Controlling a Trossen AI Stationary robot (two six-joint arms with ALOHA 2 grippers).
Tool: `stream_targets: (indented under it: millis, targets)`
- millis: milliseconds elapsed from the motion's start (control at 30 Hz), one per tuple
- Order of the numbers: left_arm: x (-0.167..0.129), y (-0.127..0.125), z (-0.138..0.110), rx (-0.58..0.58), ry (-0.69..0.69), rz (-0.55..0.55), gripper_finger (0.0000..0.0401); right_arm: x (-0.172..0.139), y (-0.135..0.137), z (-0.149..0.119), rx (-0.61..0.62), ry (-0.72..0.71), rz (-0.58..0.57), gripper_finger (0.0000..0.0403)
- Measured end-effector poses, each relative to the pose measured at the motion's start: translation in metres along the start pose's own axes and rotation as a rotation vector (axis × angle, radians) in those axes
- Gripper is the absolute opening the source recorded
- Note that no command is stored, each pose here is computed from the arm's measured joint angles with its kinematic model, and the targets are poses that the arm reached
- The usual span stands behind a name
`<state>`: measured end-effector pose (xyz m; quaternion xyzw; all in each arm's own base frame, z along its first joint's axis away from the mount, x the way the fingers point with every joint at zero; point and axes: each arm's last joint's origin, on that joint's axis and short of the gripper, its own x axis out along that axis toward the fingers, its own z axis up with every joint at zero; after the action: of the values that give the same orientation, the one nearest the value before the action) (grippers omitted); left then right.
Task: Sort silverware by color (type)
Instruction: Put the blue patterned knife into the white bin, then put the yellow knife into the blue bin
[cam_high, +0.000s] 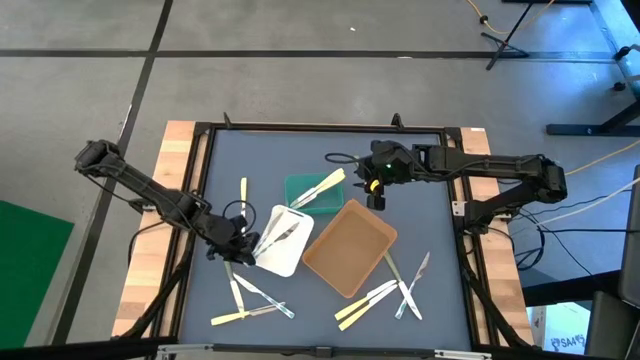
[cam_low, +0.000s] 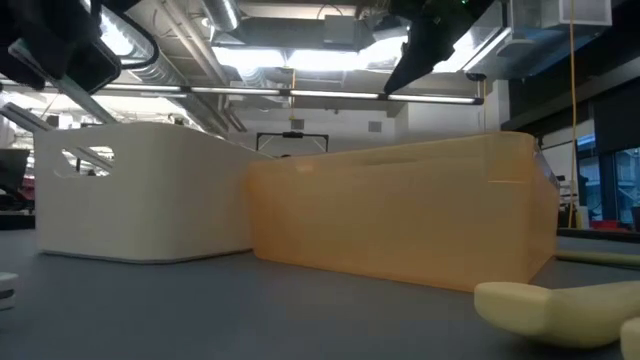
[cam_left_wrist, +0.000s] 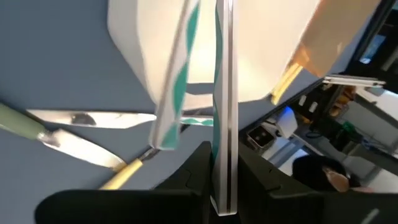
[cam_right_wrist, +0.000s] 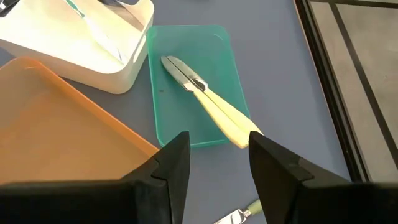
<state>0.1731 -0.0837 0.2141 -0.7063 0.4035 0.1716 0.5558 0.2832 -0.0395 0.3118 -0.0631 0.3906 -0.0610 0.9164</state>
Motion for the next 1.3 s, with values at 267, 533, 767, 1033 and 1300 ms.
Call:
stream_targets:
  millis: [267,533,767,1033,1300]
  targets:
    - [0.0038,0.0009,0.0015,-0.006,0.026,0.036,0.0045,0.0,0.0001,0.0,0.0,0.0,0.002,0.015]
    - [0.0036,0.0008,0.0011,-0.006,0.038,0.038,0.0051,0.0,0.0001,0.0,0.0,0.0,0.002,0.015]
    - [0.0036,0.0009,0.0009,-0.006,0.041,0.039,0.0091,0.0,0.0001,0.0,0.0,0.0,0.002,0.015]
    - [0.0036,0.0009,0.0009,-0.006,0.042,0.039,0.0113,0.0,0.0001,0.0,-0.002,0.0,0.002,0.015]
    - [0.0037,0.0007,0.0013,-0.006,0.023,0.031,0.0114,0.0,0.0001,-0.0001,-0.002,0.0,0.002,0.015]
